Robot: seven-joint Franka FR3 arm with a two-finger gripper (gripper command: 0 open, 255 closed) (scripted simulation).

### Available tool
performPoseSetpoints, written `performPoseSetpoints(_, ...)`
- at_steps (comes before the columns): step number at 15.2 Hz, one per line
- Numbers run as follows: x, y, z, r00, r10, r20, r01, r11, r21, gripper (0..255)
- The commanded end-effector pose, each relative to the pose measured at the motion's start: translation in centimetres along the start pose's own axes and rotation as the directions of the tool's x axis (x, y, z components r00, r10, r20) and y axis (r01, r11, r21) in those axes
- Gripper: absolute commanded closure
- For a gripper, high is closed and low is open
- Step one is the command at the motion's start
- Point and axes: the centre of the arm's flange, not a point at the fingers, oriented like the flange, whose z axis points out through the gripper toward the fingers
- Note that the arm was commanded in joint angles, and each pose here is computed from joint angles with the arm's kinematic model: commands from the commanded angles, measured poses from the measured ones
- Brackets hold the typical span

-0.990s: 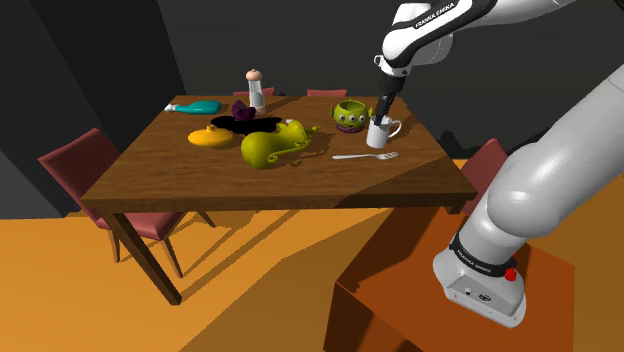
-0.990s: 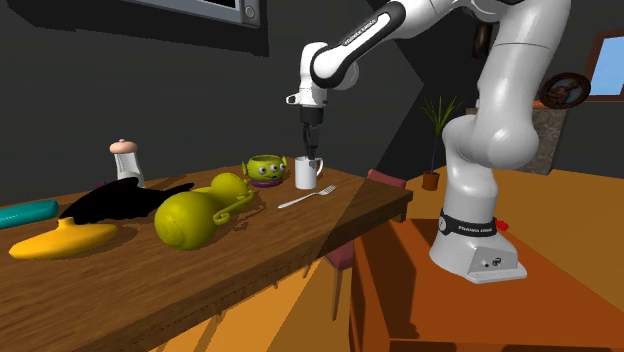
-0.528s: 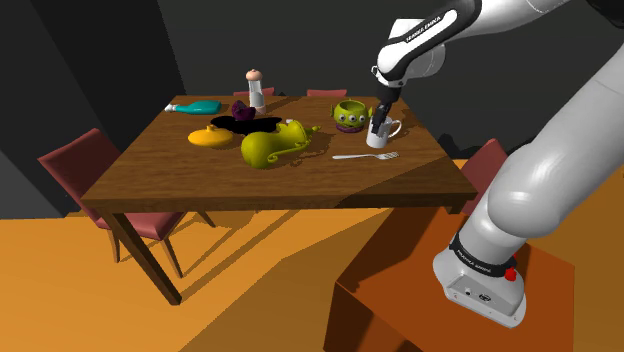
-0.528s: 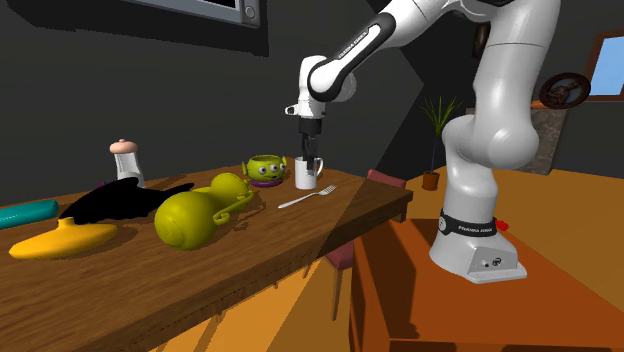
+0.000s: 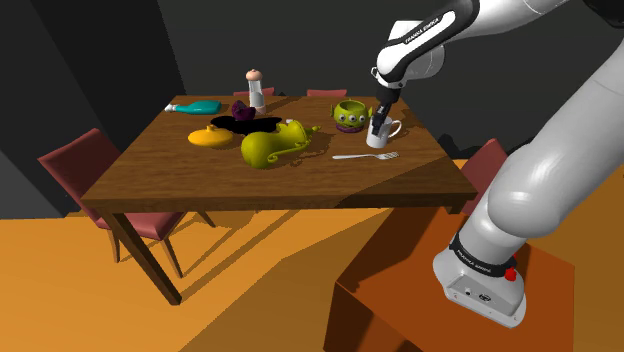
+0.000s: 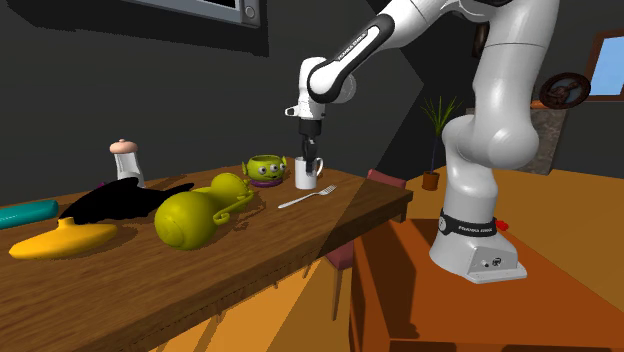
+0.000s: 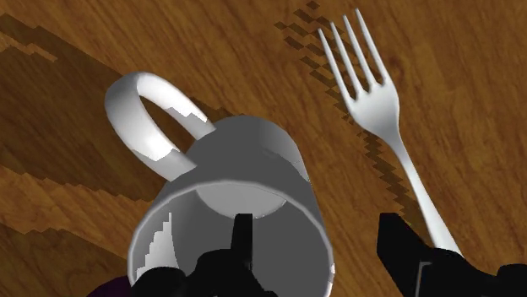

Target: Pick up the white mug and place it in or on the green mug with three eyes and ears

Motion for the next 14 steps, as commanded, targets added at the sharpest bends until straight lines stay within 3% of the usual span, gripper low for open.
performPoseSetpoints(1,0.0,0.0,0.0,1.0,0.0,0.0,0.0,1.0,0.0,255)
performPoseSetpoints(9,0.0,0.0,0.0,1.0,0.0,0.0,0.0,1.0,0.0,255)
performPoseSetpoints(14,0.2,0.0,-2.6,1.0,0.0,0.0,0.0,1.0,0.0,255)
